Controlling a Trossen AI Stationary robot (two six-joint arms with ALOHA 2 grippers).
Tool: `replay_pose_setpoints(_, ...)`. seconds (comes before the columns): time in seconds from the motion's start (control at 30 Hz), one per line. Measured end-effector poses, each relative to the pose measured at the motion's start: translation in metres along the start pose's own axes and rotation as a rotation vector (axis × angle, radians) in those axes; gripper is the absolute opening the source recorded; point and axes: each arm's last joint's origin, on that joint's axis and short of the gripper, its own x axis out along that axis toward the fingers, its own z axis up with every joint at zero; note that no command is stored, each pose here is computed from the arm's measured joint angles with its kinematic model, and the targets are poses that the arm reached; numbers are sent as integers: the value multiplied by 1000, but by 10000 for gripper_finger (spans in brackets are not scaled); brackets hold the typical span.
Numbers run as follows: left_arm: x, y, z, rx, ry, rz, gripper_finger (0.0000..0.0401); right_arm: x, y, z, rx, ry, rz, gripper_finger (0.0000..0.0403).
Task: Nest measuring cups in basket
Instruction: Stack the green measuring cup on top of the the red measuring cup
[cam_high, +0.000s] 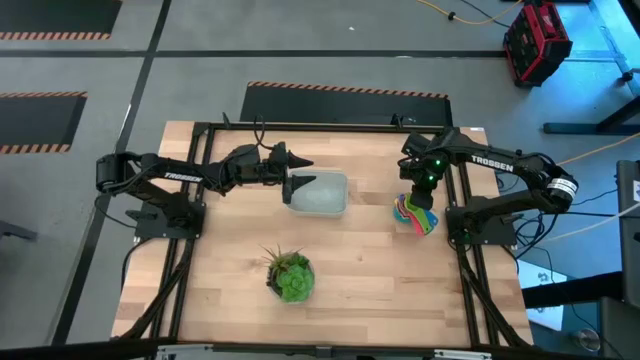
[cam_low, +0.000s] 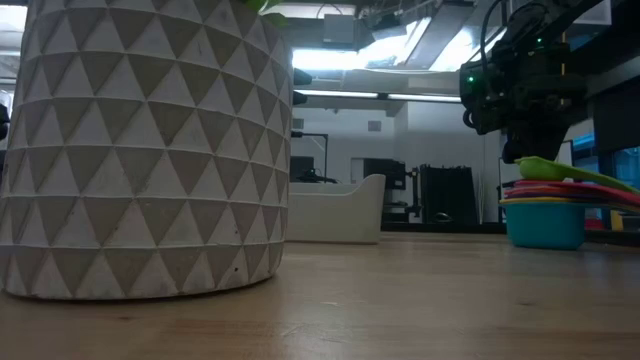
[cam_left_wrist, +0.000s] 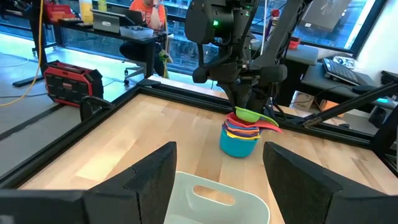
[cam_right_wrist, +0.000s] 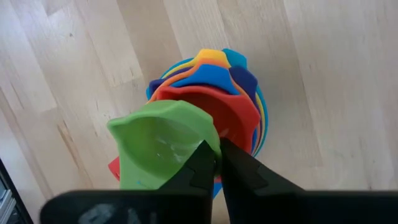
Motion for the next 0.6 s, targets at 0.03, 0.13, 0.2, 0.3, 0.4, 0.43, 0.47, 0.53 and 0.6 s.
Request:
replay_pose_setpoints(0.03,0,0,0,0,0,0,234,0,0,0,0,0,0,30)
replay_pose_setpoints(0.13,0,0,0,0,0,0,234,0,0,0,0,0,0,45)
replay_pose_setpoints(0.2,0,0,0,0,0,0,234,0,0,0,0,0,0,50)
replay_pose_setpoints(0.3,0,0,0,0,0,0,234,0,0,0,0,0,0,52)
replay_pose_setpoints(0.4,0,0,0,0,0,0,234,0,0,0,0,0,0,52)
replay_pose_setpoints(0.43,0,0,0,0,0,0,234,0,0,0,0,0,0,52)
replay_pose_setpoints(0.47,0,0,0,0,0,0,234,0,0,0,0,0,0,52)
replay_pose_setpoints(0.53,0,0,0,0,0,0,234,0,0,0,-1,0,-1,52)
replay_pose_setpoints(0.6,0,0,0,0,0,0,234,0,0,0,-1,-1,-1,53)
